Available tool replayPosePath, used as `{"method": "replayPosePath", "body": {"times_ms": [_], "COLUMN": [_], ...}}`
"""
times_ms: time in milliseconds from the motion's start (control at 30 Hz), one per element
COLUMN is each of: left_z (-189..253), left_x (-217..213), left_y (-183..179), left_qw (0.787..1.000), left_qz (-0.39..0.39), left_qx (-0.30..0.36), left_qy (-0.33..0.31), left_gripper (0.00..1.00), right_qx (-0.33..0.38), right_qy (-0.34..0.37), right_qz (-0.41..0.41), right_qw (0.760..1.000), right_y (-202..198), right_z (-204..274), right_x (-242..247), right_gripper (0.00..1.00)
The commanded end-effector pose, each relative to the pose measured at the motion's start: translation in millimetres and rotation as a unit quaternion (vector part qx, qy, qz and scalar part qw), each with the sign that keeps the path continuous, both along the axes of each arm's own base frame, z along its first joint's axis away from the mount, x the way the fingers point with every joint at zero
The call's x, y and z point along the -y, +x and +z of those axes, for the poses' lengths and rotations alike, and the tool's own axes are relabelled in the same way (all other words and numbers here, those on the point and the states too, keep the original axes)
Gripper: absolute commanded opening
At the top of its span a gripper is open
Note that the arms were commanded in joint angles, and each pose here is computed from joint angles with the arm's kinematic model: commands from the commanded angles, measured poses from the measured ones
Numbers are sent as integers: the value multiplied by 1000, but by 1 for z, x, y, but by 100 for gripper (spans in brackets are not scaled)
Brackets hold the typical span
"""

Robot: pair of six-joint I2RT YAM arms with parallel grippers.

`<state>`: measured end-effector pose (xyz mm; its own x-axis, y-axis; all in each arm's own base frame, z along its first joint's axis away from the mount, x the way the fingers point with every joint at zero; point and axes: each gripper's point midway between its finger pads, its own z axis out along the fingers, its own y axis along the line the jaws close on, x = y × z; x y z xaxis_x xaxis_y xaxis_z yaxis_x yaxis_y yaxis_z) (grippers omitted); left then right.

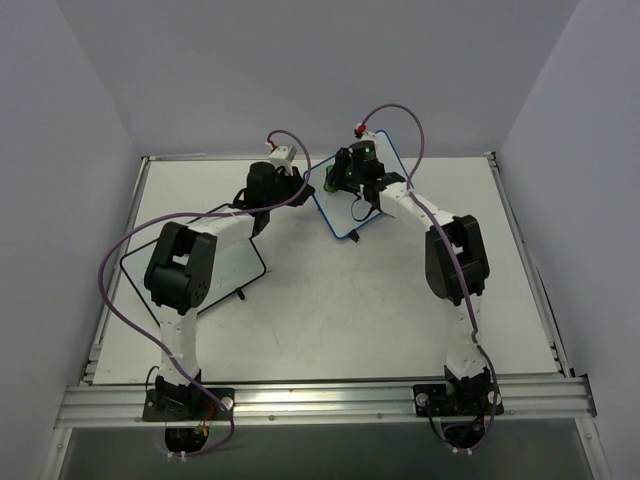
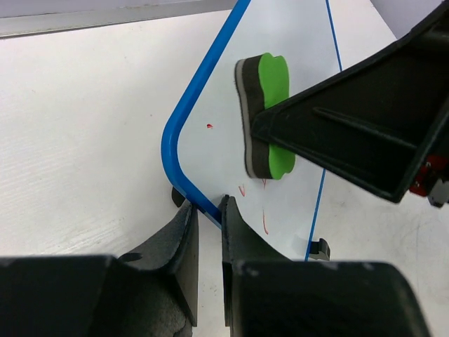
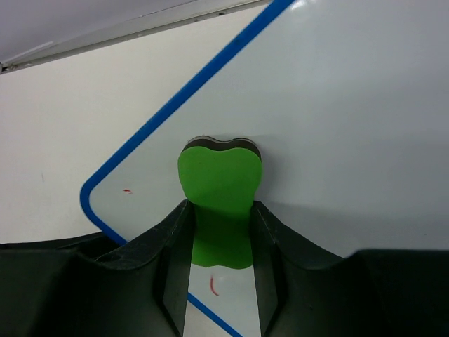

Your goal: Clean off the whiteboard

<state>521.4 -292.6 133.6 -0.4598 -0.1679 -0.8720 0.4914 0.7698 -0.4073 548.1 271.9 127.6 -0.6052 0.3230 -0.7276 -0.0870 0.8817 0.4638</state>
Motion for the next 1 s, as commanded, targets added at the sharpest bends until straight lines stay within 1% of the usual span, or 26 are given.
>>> {"method": "replayPosePath", "body": {"times_ms": [0, 133, 400, 633, 667, 800, 900, 967], "left_z": [-22, -20, -18, -16, -15, -15, -14, -13], "left_x": [21, 21, 22, 23, 23, 24, 25, 25], "left_y": [-28, -28, -28, -28, -28, -29, -29, -29], "left_qw": [996, 996, 996, 996, 996, 996, 996, 996], "left_qz": [-62, -62, -64, -64, -64, -65, -66, -66], "left_qx": [-8, -7, -6, -4, -3, -2, -1, 1], "left_qy": [59, 59, 60, 62, 62, 61, 62, 61], "left_gripper": [2, 2, 2, 2, 2, 2, 2, 2], "right_qx": [-116, -117, -116, -122, -133, -138, -139, -122], "right_qy": [-79, -91, -112, -122, -128, -130, -132, -124], "right_qz": [-17, -3, 45, 61, 62, 67, 74, 76], "right_qw": [990, 989, 986, 983, 981, 980, 979, 982], "right_y": [-29, -30, -52, -77, -86, -102, -111, -105], "right_z": [-72, -69, -69, -80, -91, -101, -107, -100], "right_x": [42, 33, 0, -2, 2, 7, 8, 3], "right_gripper": [0, 0, 0, 0, 0, 0, 0, 0]}}
